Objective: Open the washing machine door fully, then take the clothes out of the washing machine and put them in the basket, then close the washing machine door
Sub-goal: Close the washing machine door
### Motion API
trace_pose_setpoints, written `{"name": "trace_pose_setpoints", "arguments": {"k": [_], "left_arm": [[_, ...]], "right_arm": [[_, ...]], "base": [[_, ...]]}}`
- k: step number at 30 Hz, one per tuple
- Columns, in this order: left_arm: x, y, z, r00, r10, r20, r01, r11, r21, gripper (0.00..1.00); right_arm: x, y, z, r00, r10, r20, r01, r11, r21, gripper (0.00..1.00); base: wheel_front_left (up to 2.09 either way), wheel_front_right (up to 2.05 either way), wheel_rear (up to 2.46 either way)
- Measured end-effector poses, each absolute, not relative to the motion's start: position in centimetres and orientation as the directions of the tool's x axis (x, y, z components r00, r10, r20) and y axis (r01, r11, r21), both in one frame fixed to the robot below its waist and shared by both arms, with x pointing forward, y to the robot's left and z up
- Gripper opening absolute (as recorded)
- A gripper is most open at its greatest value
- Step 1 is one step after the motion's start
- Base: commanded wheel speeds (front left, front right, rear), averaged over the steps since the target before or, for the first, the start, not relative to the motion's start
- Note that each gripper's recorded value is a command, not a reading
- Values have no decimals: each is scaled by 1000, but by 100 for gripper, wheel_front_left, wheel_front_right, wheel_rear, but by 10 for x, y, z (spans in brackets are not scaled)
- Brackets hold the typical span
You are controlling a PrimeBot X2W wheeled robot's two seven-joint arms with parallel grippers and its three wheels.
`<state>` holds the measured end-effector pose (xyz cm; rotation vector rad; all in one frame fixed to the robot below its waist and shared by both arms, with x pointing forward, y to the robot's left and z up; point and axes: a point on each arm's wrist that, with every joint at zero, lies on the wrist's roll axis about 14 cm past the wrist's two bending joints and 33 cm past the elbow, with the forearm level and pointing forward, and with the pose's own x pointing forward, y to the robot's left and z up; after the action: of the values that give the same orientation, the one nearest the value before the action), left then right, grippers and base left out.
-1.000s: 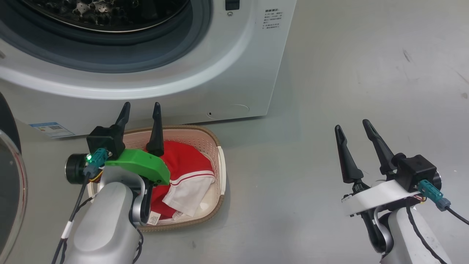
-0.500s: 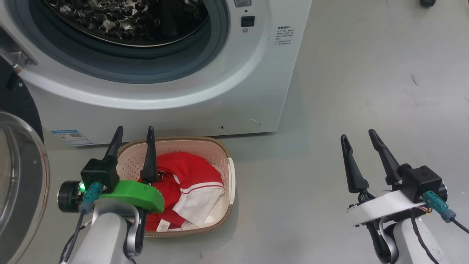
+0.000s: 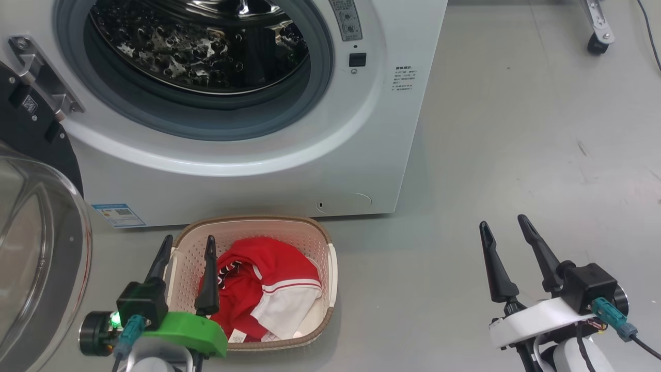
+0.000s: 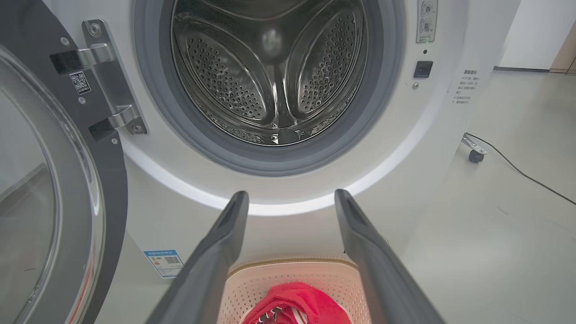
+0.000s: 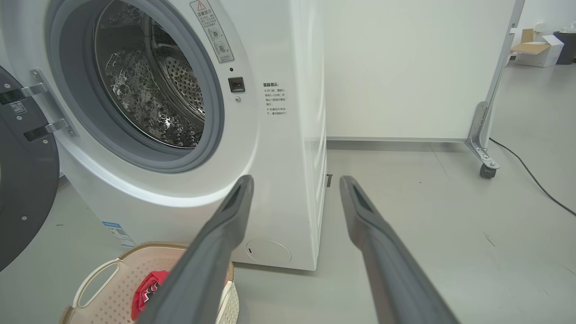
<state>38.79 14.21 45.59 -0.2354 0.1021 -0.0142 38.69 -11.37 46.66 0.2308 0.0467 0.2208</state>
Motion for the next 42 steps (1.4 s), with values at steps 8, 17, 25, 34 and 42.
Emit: {"name": "trace_pose_setpoints", "arguments": {"k": [8, 17, 25, 34, 42], "left_arm": [[368, 138, 458, 994, -41, -97, 18, 972, -233, 100], [358, 137, 461, 995, -45, -86, 24, 972, -234, 100], [351, 137, 464, 995, -58, -77, 40, 974, -222, 100], [348, 135, 467, 996, -64, -69, 47, 973, -226, 100], [347, 134, 468, 996, -67, -66, 50, 972, -230, 100]], "right_arm": [[371, -117, 468, 980, 199, -26, -188, 955, 231, 100], [367, -117, 472, 981, 195, -15, -187, 955, 230, 100], [361, -116, 473, 982, 191, -13, -183, 956, 229, 100], [355, -117, 472, 983, 185, -22, -175, 957, 230, 100], [355, -115, 473, 982, 188, -18, -179, 956, 233, 100]], "base": [[0, 0, 0], [0, 0, 0], [0, 0, 0], [0, 0, 0], [-5, 5, 0]]}}
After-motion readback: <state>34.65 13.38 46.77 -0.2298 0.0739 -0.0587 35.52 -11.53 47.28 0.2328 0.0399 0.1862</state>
